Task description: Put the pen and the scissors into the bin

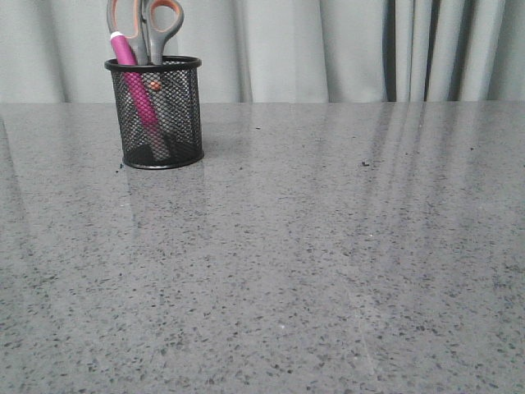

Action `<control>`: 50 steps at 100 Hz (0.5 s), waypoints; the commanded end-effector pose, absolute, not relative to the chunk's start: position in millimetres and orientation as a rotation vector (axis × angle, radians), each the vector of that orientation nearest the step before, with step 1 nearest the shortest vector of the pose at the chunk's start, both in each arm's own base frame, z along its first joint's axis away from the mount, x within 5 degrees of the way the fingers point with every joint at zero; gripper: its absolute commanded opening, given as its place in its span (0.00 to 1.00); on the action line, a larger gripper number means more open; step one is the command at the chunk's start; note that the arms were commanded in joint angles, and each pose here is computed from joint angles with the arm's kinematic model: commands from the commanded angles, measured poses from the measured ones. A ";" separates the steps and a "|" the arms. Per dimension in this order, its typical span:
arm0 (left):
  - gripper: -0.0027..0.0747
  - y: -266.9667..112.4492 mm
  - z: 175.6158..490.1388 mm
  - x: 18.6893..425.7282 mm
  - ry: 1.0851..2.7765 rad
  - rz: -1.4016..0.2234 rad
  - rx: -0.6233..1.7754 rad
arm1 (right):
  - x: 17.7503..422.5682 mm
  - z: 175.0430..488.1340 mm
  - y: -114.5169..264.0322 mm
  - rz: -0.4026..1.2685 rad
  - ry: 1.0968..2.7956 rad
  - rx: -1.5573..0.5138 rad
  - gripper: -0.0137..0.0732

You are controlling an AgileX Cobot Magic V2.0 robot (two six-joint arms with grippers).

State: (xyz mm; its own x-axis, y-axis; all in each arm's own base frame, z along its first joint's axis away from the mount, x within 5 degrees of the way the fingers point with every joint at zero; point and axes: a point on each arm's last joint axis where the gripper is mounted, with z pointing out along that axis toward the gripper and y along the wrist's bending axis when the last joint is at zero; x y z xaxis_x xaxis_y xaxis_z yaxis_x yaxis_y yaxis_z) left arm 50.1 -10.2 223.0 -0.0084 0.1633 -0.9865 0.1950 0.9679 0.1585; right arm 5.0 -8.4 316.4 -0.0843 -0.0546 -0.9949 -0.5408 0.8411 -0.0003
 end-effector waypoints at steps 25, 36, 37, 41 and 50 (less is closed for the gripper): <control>0.01 -8.3 175.7 53.4 1.759 -0.145 0.081 | 6.7 329.0 -6.8 0.425 1.549 -0.466 0.08; 0.01 -8.0 173.2 52.9 1.788 -0.142 0.077 | 6.7 329.0 -6.8 0.425 1.549 -0.466 0.08; 0.01 -8.1 173.2 52.9 1.788 -0.142 0.078 | 6.7 329.0 -6.8 0.425 1.549 -0.466 0.08; 0.01 -8.0 173.2 52.9 1.788 -0.141 0.077 | 6.7 329.0 -6.8 0.425 1.549 -0.466 0.08; 0.01 -8.0 173.2 52.9 1.788 -0.141 0.077 | 6.7 329.0 -6.8 0.425 1.549 -0.466 0.08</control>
